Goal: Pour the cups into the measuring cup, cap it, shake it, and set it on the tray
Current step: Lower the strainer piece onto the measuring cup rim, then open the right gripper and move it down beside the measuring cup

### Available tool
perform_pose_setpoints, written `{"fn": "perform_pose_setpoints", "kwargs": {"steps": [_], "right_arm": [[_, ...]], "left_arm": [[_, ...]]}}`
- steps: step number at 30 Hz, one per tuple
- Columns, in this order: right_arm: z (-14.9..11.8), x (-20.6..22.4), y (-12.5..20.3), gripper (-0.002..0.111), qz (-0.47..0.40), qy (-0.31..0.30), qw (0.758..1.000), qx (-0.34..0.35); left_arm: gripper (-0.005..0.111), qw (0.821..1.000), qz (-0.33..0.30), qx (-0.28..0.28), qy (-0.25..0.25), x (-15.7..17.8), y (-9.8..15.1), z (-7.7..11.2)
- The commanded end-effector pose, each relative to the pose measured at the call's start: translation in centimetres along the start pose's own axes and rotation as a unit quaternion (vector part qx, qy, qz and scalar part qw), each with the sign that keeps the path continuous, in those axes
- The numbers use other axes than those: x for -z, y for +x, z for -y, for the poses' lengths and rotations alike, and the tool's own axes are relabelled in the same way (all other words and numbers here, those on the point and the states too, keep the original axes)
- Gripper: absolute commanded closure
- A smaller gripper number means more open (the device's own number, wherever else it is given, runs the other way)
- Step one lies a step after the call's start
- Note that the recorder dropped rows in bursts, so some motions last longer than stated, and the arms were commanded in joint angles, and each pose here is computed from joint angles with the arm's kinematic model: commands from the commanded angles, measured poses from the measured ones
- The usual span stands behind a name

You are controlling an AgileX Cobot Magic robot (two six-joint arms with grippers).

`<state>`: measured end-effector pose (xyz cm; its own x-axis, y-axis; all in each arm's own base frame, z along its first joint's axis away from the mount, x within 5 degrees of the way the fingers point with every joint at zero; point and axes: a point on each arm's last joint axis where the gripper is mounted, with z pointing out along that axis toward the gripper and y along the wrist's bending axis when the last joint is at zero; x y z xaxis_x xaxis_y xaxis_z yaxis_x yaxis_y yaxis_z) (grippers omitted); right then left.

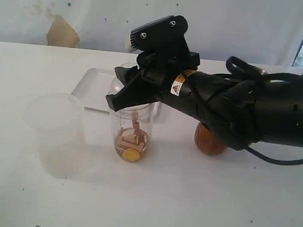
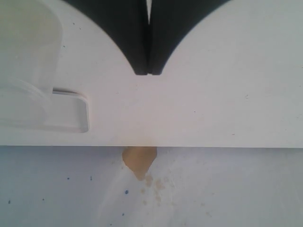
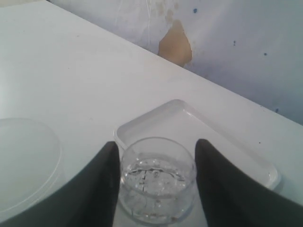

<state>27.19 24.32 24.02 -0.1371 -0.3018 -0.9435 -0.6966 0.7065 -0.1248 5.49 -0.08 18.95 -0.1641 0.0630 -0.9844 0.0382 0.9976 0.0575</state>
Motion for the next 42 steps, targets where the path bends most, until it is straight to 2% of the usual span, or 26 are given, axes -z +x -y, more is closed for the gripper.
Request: {"fn": "perform_pose_setpoints", "kwargs": {"steps": [1, 13, 15, 17, 19, 24, 27, 37, 42], "right_arm": [[-0.1, 0.0, 3.2, 0.108, -0.074, -0.005, 0.997, -0.001], [-0.1, 0.2, 3.2, 0.108, -0.039, -0.002, 0.999, -0.002], [-0.1, 0.2, 3.1, 0.104, -0.036, -0.002, 0.999, -0.002], [-0.1, 0.2, 3.1, 0.095, -0.036, -0.002, 0.999, -0.002], [-0.1, 0.2, 3.1, 0.081, -0.036, -0.002, 0.999, -0.001], [-0.1, 0.1, 3.0, 0.034, -0.029, -0.001, 1.000, -0.002], [-0.1, 0.1, 2.9, 0.020, -0.028, -0.001, 1.000, -0.002], [0.3, 2.1, -0.1, 0.020, 0.012, 0.005, 1.000, 0.003], [0.5, 4.0, -1.4, 0.020, -0.005, 0.005, 1.000, 0.003]], "left_arm": [[0.003, 1.000, 0.000, 0.006, 0.001, 0.0, -0.1, 0.0], [0.003, 1.000, 0.000, 0.006, 0.001, 0.0, -0.1, 0.0], [0.003, 1.000, 0.000, 0.006, 0.001, 0.0, -0.1, 0.0], [0.003, 1.000, 0.000, 0.006, 0.001, 0.0, -0.1, 0.0], [0.003, 1.000, 0.000, 0.006, 0.001, 0.0, -0.1, 0.0], [0.003, 1.000, 0.000, 0.006, 0.001, 0.0, -0.1, 0.0], [0.003, 1.000, 0.000, 0.006, 0.001, 0.0, -0.1, 0.0], [0.003, 1.000, 0.000, 0.006, 0.001, 0.0, -0.1, 0.0], [0.003, 1.000, 0.000, 0.006, 0.001, 0.0, -0.1, 0.0]]}}
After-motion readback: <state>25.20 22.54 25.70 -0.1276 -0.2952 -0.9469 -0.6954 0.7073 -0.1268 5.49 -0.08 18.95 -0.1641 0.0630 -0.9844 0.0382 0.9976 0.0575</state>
